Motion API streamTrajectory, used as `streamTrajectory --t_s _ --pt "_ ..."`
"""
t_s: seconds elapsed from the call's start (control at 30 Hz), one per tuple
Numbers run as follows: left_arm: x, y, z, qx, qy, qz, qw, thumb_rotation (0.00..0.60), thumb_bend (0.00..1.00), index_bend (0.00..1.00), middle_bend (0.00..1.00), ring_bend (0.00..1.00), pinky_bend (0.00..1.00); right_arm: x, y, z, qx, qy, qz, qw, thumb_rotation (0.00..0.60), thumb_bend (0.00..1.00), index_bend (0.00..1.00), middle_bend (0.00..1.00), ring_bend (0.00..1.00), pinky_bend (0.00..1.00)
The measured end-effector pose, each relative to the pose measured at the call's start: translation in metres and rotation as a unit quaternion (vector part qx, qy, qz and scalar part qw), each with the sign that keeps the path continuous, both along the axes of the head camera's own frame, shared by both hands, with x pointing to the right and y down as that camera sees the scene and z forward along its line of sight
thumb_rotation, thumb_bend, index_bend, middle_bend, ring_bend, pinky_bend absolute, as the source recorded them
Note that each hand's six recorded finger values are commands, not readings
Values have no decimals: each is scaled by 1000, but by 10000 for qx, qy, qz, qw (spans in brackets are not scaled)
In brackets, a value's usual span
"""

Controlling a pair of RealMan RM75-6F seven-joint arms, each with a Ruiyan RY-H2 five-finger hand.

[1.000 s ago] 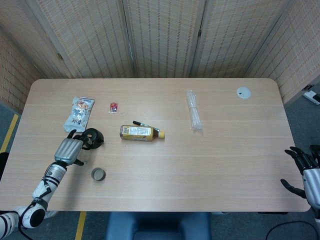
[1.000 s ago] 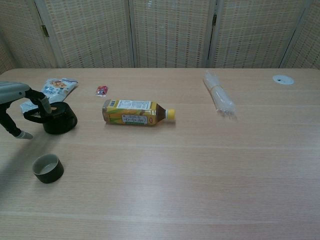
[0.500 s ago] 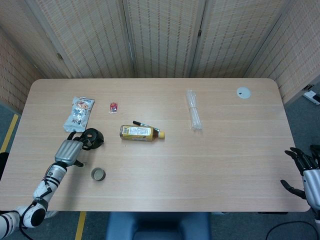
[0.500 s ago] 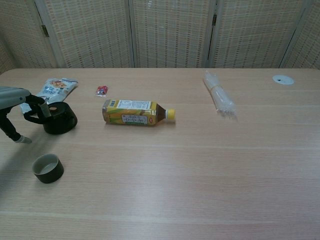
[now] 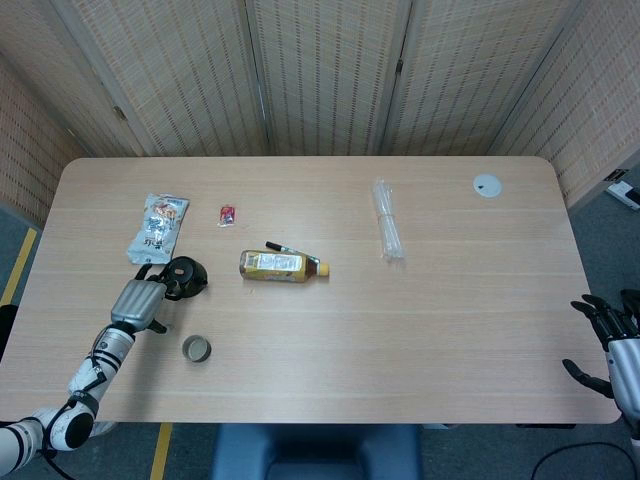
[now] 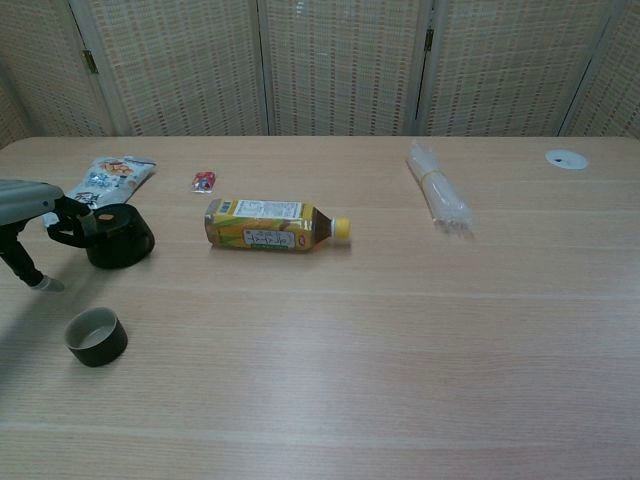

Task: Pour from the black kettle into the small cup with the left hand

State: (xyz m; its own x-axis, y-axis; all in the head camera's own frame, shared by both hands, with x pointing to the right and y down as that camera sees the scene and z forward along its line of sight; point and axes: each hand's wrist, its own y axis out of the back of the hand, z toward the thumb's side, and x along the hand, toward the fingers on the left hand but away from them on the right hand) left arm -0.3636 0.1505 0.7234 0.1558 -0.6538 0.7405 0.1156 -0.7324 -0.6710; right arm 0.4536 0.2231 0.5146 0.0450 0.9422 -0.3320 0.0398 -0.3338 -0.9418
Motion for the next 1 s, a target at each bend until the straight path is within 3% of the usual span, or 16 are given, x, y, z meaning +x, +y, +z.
streamTrajectory --t_s 0.7,1.0 --pt "1 9 11 -106 -63 142 9998 600 198 455 459 342 0 1 -1 0 12 5 13 10000 600 168 220 220 284 100" --pt "2 6 15 -62 -72 173 9998 600 200 610 603 454 0 2 -1 -1 35 9 31 10000 600 167 224 220 302 100"
